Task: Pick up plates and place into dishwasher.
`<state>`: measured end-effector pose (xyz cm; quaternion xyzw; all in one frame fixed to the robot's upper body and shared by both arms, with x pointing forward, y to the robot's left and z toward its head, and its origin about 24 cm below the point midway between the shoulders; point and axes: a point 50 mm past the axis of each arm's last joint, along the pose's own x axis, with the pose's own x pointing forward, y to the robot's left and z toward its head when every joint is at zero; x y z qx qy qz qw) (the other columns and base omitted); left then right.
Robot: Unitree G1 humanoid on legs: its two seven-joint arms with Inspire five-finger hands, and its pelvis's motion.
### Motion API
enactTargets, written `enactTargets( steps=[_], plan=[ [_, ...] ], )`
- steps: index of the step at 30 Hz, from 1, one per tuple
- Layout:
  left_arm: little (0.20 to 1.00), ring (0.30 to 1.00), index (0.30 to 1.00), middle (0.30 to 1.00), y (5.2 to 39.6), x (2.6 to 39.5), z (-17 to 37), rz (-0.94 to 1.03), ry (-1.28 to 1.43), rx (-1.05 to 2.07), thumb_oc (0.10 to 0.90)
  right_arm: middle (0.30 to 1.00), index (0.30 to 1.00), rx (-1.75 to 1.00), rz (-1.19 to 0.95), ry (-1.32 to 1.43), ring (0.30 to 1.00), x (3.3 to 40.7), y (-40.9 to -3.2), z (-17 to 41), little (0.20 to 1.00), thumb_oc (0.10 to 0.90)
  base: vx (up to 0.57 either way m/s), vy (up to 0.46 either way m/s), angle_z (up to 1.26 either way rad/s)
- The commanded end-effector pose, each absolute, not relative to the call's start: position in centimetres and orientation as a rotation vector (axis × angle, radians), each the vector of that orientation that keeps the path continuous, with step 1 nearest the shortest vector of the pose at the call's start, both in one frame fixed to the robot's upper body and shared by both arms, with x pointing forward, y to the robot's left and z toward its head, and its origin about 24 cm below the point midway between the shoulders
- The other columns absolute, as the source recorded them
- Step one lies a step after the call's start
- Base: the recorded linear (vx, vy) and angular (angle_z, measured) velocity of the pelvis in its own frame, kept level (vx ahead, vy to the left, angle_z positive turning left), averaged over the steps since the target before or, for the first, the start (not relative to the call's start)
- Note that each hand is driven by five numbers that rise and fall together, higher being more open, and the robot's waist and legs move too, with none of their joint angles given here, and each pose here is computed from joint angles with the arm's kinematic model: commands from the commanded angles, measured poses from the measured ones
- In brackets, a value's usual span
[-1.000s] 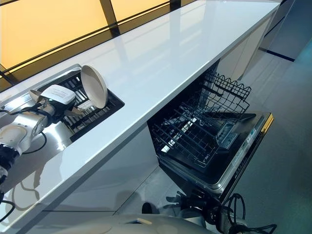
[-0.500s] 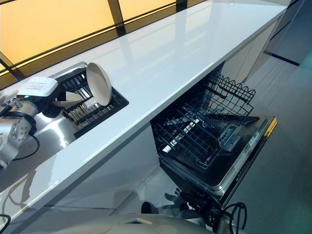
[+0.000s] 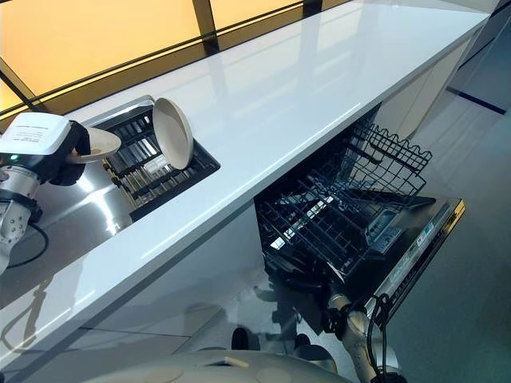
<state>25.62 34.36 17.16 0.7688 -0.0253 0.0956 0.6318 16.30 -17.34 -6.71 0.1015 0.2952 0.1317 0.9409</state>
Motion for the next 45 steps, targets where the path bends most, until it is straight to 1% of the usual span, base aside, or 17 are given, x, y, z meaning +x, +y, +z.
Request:
enactTargets(
  steps=[1, 4, 9, 13, 15, 18, 21, 23, 24, 25, 26, 27, 30, 32, 36, 40, 45],
  plan=[
    [0.200, 0.300, 0.300, 0.300, 35.5, 24.8, 25.2, 0.567, -0.343, 1.753, 0.100, 0.900, 0.900, 0.184, 0.385, 0.141, 0.900, 21.8, -17.1, 2.1, 0.900, 0.800, -0.05, 0.047, -0.05],
    [0.200, 0.300, 0.300, 0.300, 35.3, 24.5, 24.8, 0.577, -0.393, 1.724, 0.100, 0.900, 0.900, 0.169, 0.371, -0.016, 0.900, 22.7, -17.5, 5.2, 0.900, 0.800, -0.04, 0.048, -0.13],
    [0.200, 0.300, 0.300, 0.300, 34.7, 23.3, 24.6, 0.608, -0.516, 1.659, 0.100, 0.900, 0.900, 0.186, 0.219, -0.300, 0.900, 23.6, -20.4, 11.2, 0.900, 0.800, 0.00, 0.039, -0.11],
    [0.200, 0.300, 0.300, 0.300, 34.2, 22.7, 24.9, 0.630, -0.587, 1.627, 0.100, 0.900, 0.900, 0.252, 0.142, -0.402, 0.900, 23.7, -21.7, 13.2, 0.900, 0.800, 0.01, 0.017, -0.06],
    [0.200, 0.300, 0.300, 0.300, 34.0, 22.2, 25.4, 0.651, -0.637, 1.594, 0.100, 0.900, 0.900, 0.368, 0.125, -0.448, 0.900, 23.5, -22.7, 14.1, 0.900, 0.800, 0.01, 0.007, -0.06],
    [0.200, 0.300, 0.300, 0.300, 33.8, 21.6, 25.9, 0.662, -0.681, 1.564, 0.100, 0.900, 0.900, 0.468, 0.115, -0.525, 0.900, 22.9, -23.9, 15.3, 0.900, 0.800, 0.01, -0.006, -0.05],
    [0.200, 0.300, 0.300, 0.300, 33.5, 21.3, 26.0, 0.653, -0.726, 1.536, 0.100, 0.900, 0.900, 0.461, 0.042, -0.659, 0.900, 22.0, -25.3, 16.9, 0.900, 0.800, 0.00, 0.000, 0.00],
    [0.200, 0.300, 0.300, 0.300, 32.9, 21.3, 26.2, 0.635, -0.758, 1.510, 0.100, 0.900, 0.900, 0.333, -0.046, -0.750, 0.900, 21.3, -26.0, 18.1, 0.900, 0.800, 0.00, 0.000, 0.00],
    [0.200, 0.300, 0.300, 0.300, 32.3, 21.3, 26.5, 0.615, -0.790, 1.478, 0.100, 0.900, 0.900, 0.186, -0.106, -0.831, 0.900, 20.7, -26.5, 19.4, 0.900, 0.800, 0.00, 0.000, 0.00],
    [0.200, 0.300, 0.300, 0.300, 32.2, 21.4, 26.5, 0.613, -0.794, 1.472, 0.100, 0.900, 0.900, 0.167, -0.114, -0.840, 0.900, 20.7, -26.5, 19.6, 0.900, 0.800, 0.00, 0.000, 0.00],
    [0.200, 0.300, 0.300, 0.300, 31.7, 21.5, 26.6, 0.595, -0.819, 1.451, 0.100, 0.900, 0.900, 0.064, -0.121, -0.889, 0.900, 20.4, -26.4, 20.5, 0.900, 0.800, 0.00, 0.000, 0.00],
    [0.200, 0.300, 0.300, 0.300, 31.1, 21.6, 26.8, 0.578, -0.842, 1.430, 0.100, 0.900, 0.900, -0.020, -0.119, -0.918, 0.900, 20.3, -26.2, 21.3, 0.900, 0.800, 0.00, -0.030, 0.00],
    [0.200, 0.300, 0.300, 0.300, 29.0, 22.3, 27.3, 0.478, -0.924, 1.344, 0.100, 0.900, 0.900, -0.281, -0.020, -0.936, 0.900, 20.9, -24.8, 22.9, 0.900, 0.800, -0.01, -0.037, -0.02],
    [0.200, 0.300, 0.300, 0.300, 27.3, 22.6, 27.6, 0.372, -0.969, 1.253, 0.100, 0.900, 0.900, -0.436, 0.015, -0.921, 0.900, 21.4, -23.9, 23.7, 0.900, 0.800, -0.01, -0.046, 0.00],
    [0.200, 0.300, 0.300, 0.300, 24.0, 23.1, 27.4, 0.072, -0.987, 1.016, 0.100, 0.900, 0.900, -0.824, 0.030, -0.901, 0.900, 22.3, -22.7, 24.8, 0.900, 0.800, -0.02, -0.052, 0.06],
    [0.200, 0.300, 0.300, 0.300, 22.1, 23.7, 27.4, -0.114, -0.981, 0.872, 0.100, 0.900, 0.900, -0.923, 0.082, -0.911, 0.900, 23.4, -21.6, 26.3, 0.900, 0.800, -0.01, -0.038, 0.08],
    [0.200, 0.300, 0.300, 0.300, 20.6, 24.4, 27.8, -0.243, -1.018, 0.737, 0.100, 0.900, 0.900, -0.956, 0.096, -0.932, 0.900, 24.8, -20.4, 27.3, 0.900, 0.800, 0.00, -0.036, 0.04]
  ],
)
